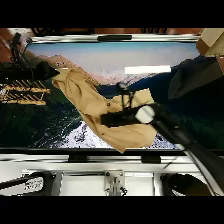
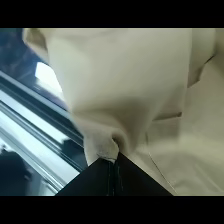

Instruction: Fold the shirts.

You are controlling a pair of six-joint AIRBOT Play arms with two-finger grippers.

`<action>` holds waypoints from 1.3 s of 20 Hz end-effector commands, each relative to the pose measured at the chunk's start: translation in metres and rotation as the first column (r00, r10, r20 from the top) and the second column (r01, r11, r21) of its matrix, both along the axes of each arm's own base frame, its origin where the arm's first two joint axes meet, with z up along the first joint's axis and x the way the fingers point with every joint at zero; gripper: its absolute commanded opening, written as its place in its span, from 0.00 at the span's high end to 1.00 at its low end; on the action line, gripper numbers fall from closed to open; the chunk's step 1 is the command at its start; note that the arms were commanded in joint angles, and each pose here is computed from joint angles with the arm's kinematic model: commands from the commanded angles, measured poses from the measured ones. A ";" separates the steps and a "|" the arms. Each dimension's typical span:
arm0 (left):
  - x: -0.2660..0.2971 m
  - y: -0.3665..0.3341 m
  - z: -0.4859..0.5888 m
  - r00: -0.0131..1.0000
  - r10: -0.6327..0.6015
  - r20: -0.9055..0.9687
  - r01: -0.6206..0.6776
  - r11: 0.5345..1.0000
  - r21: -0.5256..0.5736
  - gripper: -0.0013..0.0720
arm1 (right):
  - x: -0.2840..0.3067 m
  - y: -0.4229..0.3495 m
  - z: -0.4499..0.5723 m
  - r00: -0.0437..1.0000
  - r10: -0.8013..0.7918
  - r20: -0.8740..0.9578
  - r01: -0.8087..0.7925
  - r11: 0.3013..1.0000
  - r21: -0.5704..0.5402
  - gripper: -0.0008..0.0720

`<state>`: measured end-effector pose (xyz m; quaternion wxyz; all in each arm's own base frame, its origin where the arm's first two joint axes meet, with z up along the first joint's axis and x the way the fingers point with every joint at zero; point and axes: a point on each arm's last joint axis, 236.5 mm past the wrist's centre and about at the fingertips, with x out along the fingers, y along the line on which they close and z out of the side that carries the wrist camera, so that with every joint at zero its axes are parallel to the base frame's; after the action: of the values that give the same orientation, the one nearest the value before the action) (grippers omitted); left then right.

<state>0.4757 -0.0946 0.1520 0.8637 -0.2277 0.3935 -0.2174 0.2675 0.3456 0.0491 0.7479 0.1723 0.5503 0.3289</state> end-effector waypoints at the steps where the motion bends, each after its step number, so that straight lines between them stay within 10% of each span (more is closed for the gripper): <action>1: 0.052 0.035 0.021 0.959 0.280 0.055 -0.263 0.942 -0.207 0.92 | 0.024 0.084 -0.040 0.968 -0.243 -0.070 0.252 0.942 0.220 0.91; 4: 0.072 0.018 0.002 0.954 0.299 0.021 -0.282 0.921 -0.268 0.92 | 0.049 0.107 -0.050 0.955 -0.291 -0.057 0.296 0.922 0.250 0.88; 6: 0.076 0.010 -0.025 0.960 0.278 -0.031 -0.277 0.926 -0.258 0.89 | 0.067 0.101 -0.034 0.959 -0.282 0.003 0.271 0.925 0.266 0.47; 7: 0.078 0.011 -0.035 0.959 0.277 -0.053 -0.281 0.925 -0.254 0.59 | 0.077 0.090 -0.021 0.962 -0.271 0.029 0.254 0.928 0.273 0.30; 8: 0.079 0.017 -0.042 0.957 0.283 -0.070 -0.291 0.923 -0.252 0.00 | 0.085 0.075 -0.008 0.966 -0.256 0.047 0.234 0.932 0.276 0.30; 16: -0.079 0.091 -0.108 0.781 0.043 -0.623 -0.111 0.991 -0.071 0.00 | 0.156 -0.168 0.074 0.888 -0.384 0.252 0.368 0.923 0.111 0.30; 24: -0.045 -0.061 -0.123 0.878 -0.033 -0.478 -0.072 0.977 -0.201 0.00 | 0.166 -0.263 0.052 0.842 -0.480 0.246 0.499 0.867 -0.015 0.28; 25: -0.039 -0.075 -0.126 0.887 -0.028 -0.462 -0.076 0.976 -0.205 0.00 | 0.167 -0.265 0.048 0.843 -0.479 0.245 0.500 0.865 -0.028 0.07; 26: -0.036 -0.086 -0.132 0.887 -0.023 -0.461 -0.079 0.976 -0.201 0.00 | 0.167 -0.264 0.043 0.848 -0.478 0.230 0.498 0.866 -0.035 0.07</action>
<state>0.4230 -0.1405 0.0268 0.7051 -0.3543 0.5857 -0.1852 0.4353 0.0967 0.1018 0.8694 0.2458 0.4066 0.1354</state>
